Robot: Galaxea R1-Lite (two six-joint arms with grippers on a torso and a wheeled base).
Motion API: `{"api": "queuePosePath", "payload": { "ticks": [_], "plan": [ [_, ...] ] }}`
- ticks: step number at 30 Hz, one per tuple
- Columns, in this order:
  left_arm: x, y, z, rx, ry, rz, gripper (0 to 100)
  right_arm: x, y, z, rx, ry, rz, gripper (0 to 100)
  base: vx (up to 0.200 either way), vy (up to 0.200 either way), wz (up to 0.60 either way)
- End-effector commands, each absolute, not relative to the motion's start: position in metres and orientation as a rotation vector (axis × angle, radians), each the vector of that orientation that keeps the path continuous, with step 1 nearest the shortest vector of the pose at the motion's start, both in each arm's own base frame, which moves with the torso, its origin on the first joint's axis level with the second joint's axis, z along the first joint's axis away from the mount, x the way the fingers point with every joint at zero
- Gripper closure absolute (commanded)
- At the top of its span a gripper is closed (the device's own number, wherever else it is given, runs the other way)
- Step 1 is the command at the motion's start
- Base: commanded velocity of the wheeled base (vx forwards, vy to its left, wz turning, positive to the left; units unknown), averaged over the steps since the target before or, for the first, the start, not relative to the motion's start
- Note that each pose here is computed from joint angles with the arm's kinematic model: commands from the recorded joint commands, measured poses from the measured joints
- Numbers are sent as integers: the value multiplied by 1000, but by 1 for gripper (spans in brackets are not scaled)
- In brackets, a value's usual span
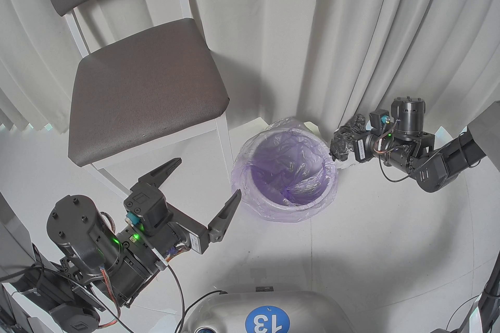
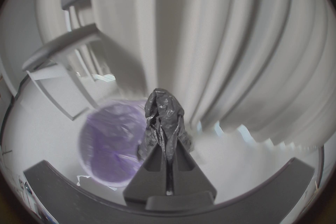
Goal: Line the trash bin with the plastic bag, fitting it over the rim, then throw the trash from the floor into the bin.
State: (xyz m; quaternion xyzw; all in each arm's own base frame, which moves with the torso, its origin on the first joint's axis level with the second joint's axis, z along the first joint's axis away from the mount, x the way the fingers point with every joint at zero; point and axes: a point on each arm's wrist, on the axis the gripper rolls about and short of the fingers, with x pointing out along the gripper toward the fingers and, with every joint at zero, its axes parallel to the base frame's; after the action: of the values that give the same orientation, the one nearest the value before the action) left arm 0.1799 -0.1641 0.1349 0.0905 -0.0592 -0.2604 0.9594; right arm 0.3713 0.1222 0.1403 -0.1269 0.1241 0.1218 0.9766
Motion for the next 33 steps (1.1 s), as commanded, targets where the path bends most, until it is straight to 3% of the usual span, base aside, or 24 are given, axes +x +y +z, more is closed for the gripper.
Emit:
{"api": "queuePosePath", "payload": {
  "ticks": [1, 13, 18, 33],
  "plan": [
    [179, -163, 136, 181, -133, -527, 0, 336, 166, 169, -277, 150, 347, 100, 0, 0, 0],
    [178, -162, 138, 177, -140, -526, 0, 343, 194, 139, -296, 185, 401, 100, 0, 0, 0],
    [177, -161, 137, 179, -137, -527, 0, 357, 205, 103, -307, 223, 411, 100, 0, 0, 0],
    [177, -162, 136, 183, -130, -528, 0, 392, 201, 56, -299, 270, 365, 100, 0, 0, 0]
  ]
}}
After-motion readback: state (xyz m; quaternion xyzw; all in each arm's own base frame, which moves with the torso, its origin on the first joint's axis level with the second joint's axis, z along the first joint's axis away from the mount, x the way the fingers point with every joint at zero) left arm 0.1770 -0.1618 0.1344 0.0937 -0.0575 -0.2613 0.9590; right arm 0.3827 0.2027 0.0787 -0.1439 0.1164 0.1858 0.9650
